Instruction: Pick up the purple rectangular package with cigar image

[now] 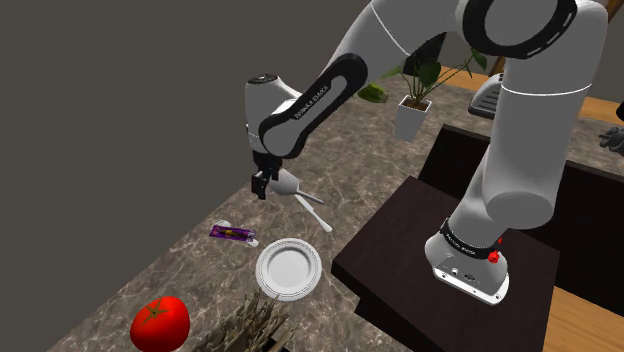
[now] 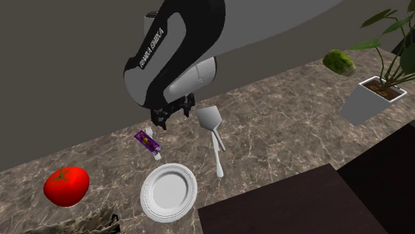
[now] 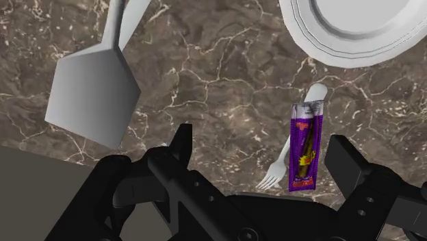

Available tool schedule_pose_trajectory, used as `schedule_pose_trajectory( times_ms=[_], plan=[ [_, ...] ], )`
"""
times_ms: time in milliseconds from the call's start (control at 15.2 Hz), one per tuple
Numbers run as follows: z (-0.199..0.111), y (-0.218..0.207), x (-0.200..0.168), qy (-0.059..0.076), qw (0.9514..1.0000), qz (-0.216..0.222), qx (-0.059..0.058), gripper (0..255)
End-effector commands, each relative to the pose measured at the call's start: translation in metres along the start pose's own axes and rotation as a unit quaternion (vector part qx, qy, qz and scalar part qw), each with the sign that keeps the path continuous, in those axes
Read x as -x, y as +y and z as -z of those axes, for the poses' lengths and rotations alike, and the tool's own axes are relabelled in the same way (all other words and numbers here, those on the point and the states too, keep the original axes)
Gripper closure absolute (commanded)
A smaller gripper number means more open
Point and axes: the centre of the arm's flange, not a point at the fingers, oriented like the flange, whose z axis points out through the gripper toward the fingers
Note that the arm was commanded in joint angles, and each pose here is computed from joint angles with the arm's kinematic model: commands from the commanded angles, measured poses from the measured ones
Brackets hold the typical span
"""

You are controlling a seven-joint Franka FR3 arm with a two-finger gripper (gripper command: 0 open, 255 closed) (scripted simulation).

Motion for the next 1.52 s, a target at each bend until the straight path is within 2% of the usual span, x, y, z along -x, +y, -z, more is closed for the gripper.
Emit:
schedule_pose_trajectory(
  times_ms=[0, 726, 1386, 1452],
  plan=[
    [-0.020, -0.011, -0.015, 0.001, 0.9999, 0.010, -0.004, 0],
    [-0.118, -0.080, -0.089, 0.005, 0.9977, 0.062, -0.027, 0],
    [-0.163, -0.081, -0.092, 0.005, 0.9975, 0.065, -0.028, 0],
    [-0.163, -0.081, -0.091, 0.005, 0.9975, 0.065, -0.028, 255]
  ],
)
